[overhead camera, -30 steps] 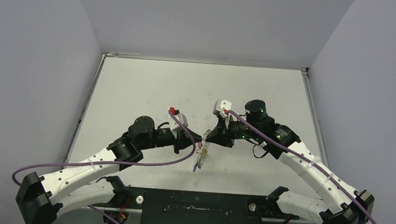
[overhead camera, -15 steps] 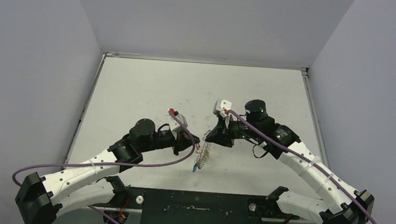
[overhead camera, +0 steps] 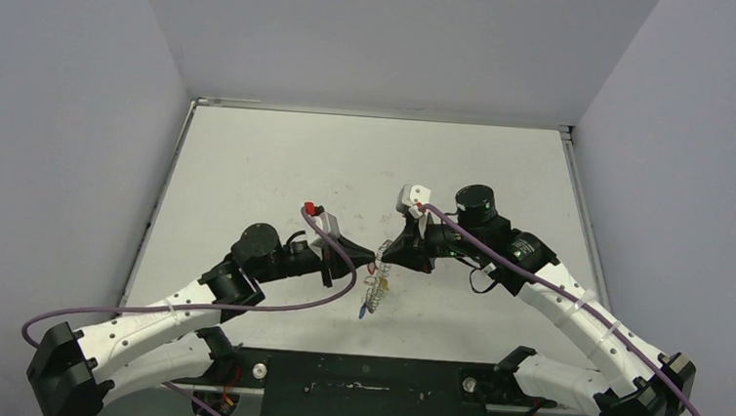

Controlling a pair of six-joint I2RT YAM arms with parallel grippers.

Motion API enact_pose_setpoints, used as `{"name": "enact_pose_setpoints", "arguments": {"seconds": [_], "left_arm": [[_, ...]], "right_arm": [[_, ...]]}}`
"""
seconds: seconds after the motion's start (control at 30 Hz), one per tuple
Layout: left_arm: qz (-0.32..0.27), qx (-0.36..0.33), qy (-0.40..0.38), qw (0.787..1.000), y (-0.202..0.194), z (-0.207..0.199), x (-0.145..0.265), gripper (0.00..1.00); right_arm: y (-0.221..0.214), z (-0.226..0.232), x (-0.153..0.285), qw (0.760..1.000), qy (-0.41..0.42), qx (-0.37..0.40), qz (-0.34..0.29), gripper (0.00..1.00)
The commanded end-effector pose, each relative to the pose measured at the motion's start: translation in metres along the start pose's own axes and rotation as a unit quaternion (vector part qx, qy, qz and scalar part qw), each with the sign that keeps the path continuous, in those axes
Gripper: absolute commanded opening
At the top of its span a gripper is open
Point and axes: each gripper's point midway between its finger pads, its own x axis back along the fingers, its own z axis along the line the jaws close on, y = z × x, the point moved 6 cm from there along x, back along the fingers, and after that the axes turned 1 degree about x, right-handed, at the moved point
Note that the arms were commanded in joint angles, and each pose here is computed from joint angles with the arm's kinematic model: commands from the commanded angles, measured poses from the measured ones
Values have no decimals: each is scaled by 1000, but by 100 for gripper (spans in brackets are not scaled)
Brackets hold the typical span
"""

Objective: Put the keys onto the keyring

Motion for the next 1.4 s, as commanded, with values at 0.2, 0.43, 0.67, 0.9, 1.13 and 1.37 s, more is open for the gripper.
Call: {"name": "enact_pose_setpoints", "arguments": {"seconds": [0.2, 0.43, 0.67, 0.9, 1.13, 1.37], "left_arm": [[-43, -21, -20, 999, 30, -3, -13, 0], [-57, -24, -7, 998, 32, -3, -7, 0], [-55, -22, 0, 998, 30, -1, -6, 0], [-31, -14, 21, 999, 20, 5, -5, 0], [-17, -8, 28, 999, 9, 7, -5, 0], [-4, 3, 39, 999, -1, 9, -2, 0]], "right_arm": [[33, 2, 6, 998, 1, 45, -52, 0], [32, 2, 5, 998, 1, 44, -50, 0], [33, 1, 5, 998, 1, 44, -51, 0], [34, 2, 6, 998, 0, 45, -52, 0], [34, 2, 6, 998, 1, 45, -53, 0], [34, 2, 6, 998, 2, 46, -53, 0]]}}
